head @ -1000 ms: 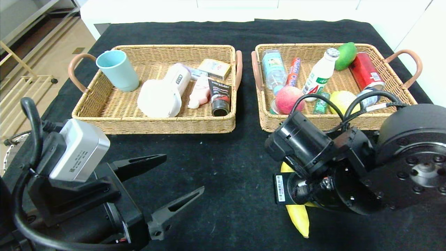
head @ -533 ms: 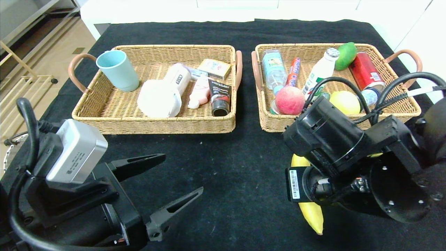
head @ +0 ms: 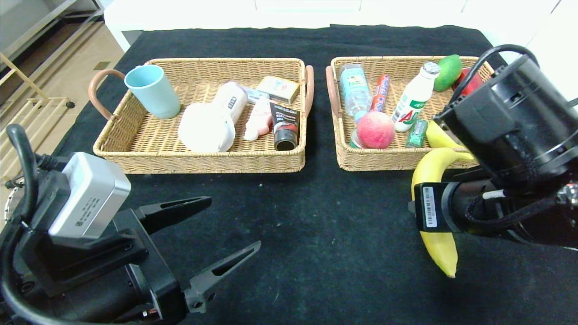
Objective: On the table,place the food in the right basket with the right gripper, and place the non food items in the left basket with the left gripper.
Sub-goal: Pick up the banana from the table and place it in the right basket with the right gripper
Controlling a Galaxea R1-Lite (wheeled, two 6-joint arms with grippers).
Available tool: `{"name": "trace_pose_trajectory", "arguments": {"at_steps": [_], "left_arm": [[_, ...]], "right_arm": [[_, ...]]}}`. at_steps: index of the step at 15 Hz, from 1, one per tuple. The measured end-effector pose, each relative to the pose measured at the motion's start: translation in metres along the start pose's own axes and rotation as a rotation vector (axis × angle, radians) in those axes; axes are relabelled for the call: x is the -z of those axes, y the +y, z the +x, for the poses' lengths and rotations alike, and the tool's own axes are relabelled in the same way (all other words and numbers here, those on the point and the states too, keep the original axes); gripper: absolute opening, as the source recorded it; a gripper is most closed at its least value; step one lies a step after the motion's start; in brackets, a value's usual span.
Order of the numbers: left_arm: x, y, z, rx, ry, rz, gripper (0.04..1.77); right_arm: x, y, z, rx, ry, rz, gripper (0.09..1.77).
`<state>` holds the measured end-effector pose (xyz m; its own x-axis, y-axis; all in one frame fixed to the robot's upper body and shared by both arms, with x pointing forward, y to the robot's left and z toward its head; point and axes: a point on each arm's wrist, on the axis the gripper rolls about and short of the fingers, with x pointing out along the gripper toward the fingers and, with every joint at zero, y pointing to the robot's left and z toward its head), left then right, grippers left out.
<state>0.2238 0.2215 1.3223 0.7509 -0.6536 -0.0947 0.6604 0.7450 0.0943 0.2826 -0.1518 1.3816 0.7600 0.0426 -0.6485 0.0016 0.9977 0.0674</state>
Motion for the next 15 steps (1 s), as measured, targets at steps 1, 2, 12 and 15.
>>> {"name": "trace_pose_trajectory", "arguments": {"at_steps": [1,2,12,15], "left_arm": [[0.0,0.0,0.0,0.0,-0.001,0.0,1.72],[0.0,0.0,-0.001,-0.001,-0.003,0.0,1.72],[-0.002,0.001,-0.003,-0.005,-0.01,0.001,1.72],[-0.002,0.001,-0.003,-0.006,-0.009,0.001,1.72]], "right_arm": [[-0.007,-0.007,-0.002,0.008,-0.018,0.02,0.61],[-0.013,-0.012,-0.003,0.017,-0.033,0.037,0.61],[-0.085,-0.063,0.006,0.113,-0.19,0.212,0.61],[-0.101,-0.064,0.019,0.099,-0.214,0.25,0.61]]}}
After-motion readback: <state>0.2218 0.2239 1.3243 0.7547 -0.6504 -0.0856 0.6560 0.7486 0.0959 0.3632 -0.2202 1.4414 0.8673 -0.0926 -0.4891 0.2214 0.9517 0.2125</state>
